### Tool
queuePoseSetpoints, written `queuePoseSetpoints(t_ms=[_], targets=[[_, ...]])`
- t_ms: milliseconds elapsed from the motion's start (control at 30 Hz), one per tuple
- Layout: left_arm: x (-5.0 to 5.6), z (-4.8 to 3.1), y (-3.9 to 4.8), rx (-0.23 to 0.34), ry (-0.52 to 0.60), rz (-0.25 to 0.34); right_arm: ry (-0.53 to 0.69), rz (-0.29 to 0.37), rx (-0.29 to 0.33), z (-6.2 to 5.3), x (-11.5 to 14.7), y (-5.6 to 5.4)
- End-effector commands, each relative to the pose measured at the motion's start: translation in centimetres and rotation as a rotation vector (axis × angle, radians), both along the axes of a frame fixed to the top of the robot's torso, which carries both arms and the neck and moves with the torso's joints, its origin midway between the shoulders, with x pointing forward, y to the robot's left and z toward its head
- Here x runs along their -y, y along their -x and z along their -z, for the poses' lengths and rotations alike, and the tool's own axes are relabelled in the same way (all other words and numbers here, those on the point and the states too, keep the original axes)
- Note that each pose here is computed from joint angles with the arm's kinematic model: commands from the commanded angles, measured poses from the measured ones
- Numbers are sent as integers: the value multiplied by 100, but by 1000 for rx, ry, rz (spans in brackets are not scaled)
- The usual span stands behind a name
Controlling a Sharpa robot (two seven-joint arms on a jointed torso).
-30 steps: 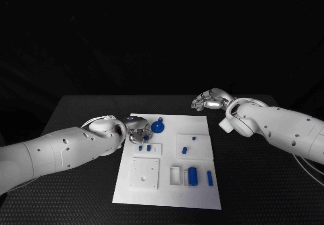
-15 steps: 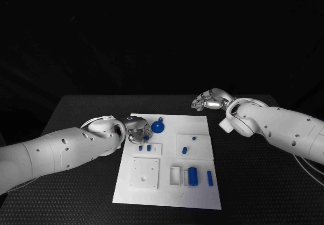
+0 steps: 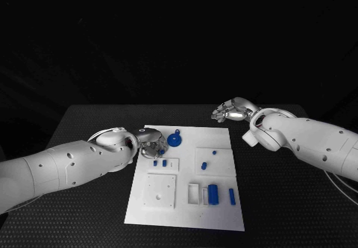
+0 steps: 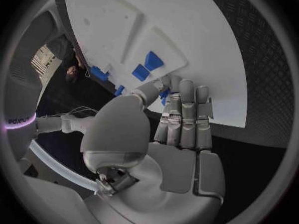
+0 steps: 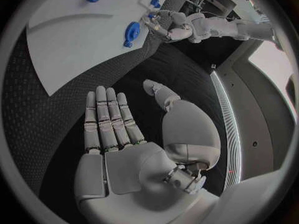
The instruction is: Assemble the parts on the task board
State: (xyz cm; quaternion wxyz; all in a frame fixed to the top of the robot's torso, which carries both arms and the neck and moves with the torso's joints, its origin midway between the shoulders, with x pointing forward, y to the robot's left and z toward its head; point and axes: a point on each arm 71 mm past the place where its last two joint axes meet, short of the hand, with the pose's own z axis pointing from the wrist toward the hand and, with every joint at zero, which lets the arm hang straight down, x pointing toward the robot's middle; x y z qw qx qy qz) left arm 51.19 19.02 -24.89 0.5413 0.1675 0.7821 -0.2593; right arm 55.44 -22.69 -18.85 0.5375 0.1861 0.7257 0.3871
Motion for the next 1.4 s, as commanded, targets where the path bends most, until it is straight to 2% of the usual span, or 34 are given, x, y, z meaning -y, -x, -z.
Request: queuePoseSetpoints(t_ms=[33, 300, 533, 633, 700, 833, 1000, 1100, 1200, 1400], targets=[[-14, 10, 4, -6, -10, -9, -4, -16, 0, 1, -16, 6], [-85, 16, -9, -6, -26, -22, -4, -15, -1, 4, -9, 7], [-199, -13, -59, 34, -17, -52, -3, -12, 0, 5, 3, 3], [-269, -61, -102, 73, 14, -82, -2, -10, 0, 6, 13, 2], [-307, -134, -151, 101, 59, -111, -2, -13, -1, 6, 12, 2], [-440, -266, -247, 120, 202, -203, 5, -23, -1, 8, 13, 6], [-649, -430, -364, 51, 478, -375, 35, -48, 8, 1, 2, 39], [-749, -514, -401, -4, 626, -449, 73, -69, 25, -5, -13, 59], [-793, -592, -401, -48, 722, -476, 139, -94, 57, -8, -14, 71], [-772, -627, -304, -140, 843, -481, 338, -168, 140, 26, -38, 133]])
